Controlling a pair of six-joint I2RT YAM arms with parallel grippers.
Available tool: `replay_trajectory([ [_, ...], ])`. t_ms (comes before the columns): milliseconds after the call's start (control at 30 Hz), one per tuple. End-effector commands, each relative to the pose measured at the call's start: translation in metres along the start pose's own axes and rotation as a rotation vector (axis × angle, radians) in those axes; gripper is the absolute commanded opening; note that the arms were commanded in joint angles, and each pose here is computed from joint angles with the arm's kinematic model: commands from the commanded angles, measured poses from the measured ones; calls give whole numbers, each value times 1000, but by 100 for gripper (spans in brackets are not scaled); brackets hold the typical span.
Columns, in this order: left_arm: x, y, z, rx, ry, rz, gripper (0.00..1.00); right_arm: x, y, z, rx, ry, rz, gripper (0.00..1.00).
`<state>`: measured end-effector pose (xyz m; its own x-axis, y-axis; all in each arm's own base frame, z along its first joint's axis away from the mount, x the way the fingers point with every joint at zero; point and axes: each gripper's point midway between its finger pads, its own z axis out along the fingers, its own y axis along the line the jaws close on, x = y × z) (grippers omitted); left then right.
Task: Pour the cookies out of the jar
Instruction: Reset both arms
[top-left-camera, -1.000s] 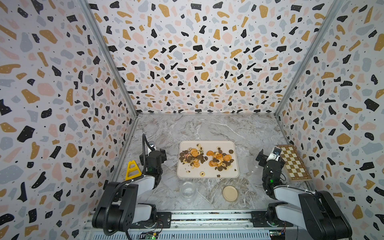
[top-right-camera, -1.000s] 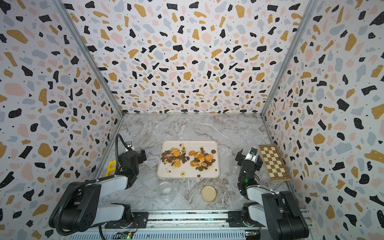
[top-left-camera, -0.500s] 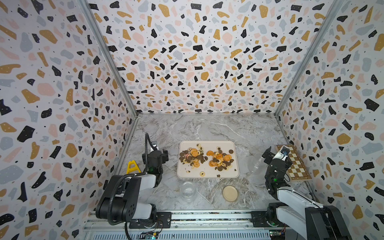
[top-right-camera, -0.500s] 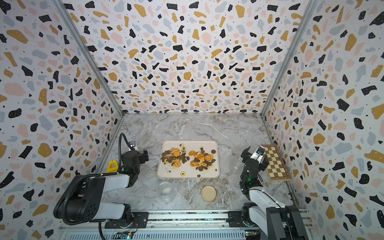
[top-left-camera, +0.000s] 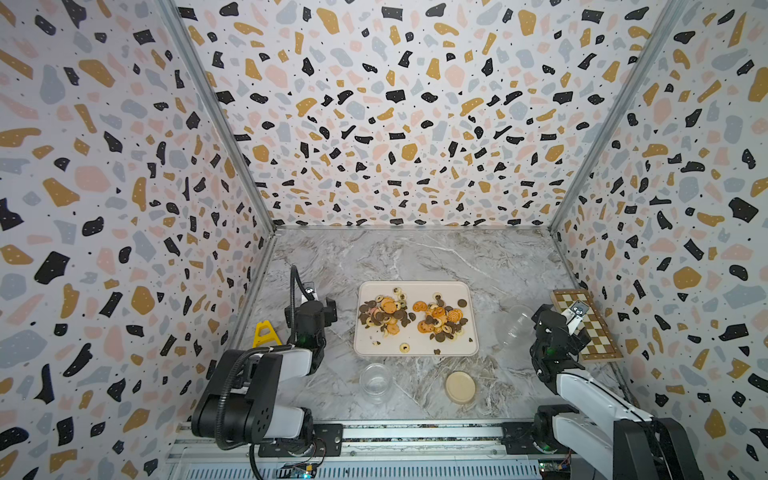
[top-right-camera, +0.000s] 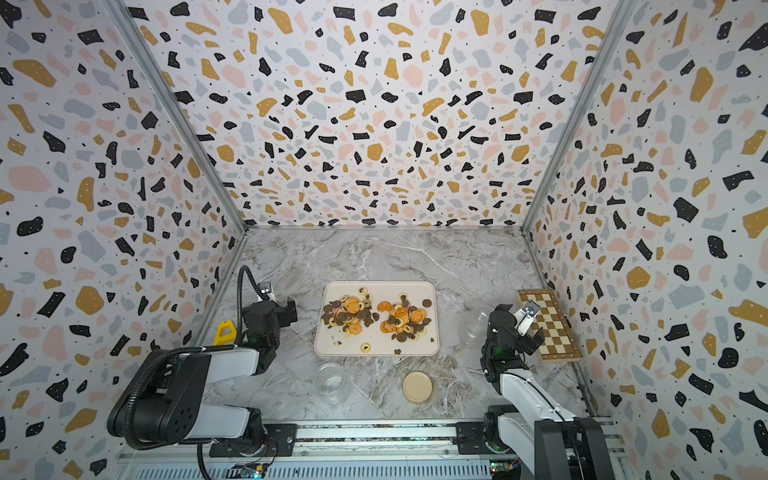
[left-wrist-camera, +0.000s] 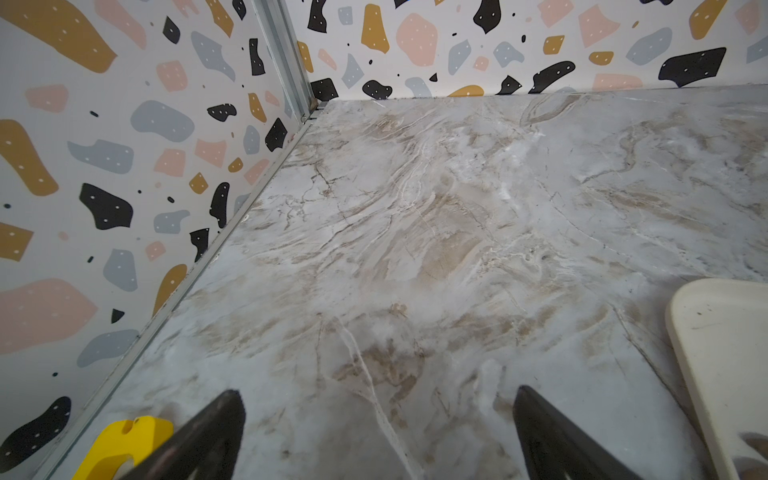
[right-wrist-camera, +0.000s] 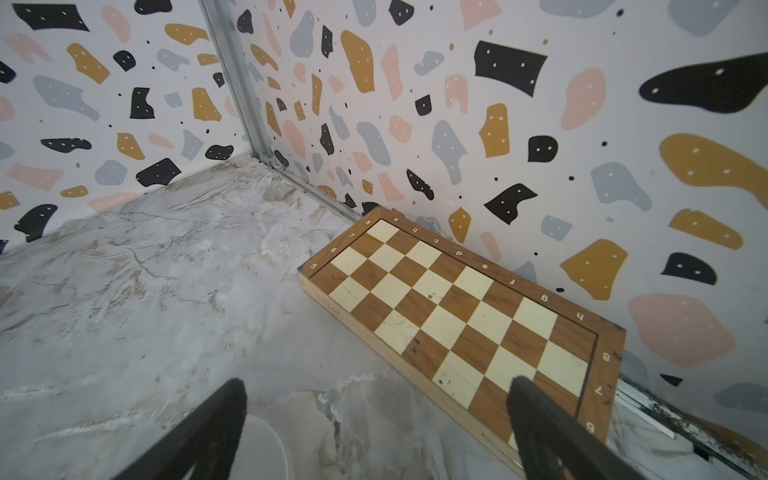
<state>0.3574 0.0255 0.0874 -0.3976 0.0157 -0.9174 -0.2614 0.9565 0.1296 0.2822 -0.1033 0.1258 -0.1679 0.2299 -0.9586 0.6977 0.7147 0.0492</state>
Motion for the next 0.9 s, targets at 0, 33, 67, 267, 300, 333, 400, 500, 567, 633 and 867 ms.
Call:
replay_trajectory([
  [0, -18, 1, 2, -7, -60, -19, 99, 9, 11, 6, -34, 44, -56, 100],
  [33, -18, 1, 2, -7, -59, -19, 99, 10, 16, 7, -56, 46, -73, 100],
  [67, -18, 1, 2, -7, -61, -20, 99, 9, 25, 8, -100, 44, -90, 100],
  [267, -19, 1, 2, -7, -61, -19, 99, 7, 66, 3, -317, 17, -149, 100],
  [300, -18, 1, 2, -7, -58, -18, 99, 8, 70, 3, -333, 21, -159, 100],
  [333, -18, 1, 2, -7, -58, -18, 99, 8, 74, 3, -349, 24, -169, 100],
  [400, -18, 1, 2, -7, -59, -19, 99, 10, 83, 2, -386, 31, -185, 100],
  [500, -18, 1, 2, -7, -59, -18, 99, 12, 101, -4, -473, 27, -218, 100],
  [567, -18, 1, 2, -7, -59, -19, 99, 13, 109, -6, -499, 23, -243, 99],
  [633, -18, 1, 2, -7, -59, -20, 99, 14, 119, -11, -540, 13, -264, 99],
  [867, -18, 1, 2, -7, -60, -19, 99, -13, 98, -13, -443, -92, -187, 99],
])
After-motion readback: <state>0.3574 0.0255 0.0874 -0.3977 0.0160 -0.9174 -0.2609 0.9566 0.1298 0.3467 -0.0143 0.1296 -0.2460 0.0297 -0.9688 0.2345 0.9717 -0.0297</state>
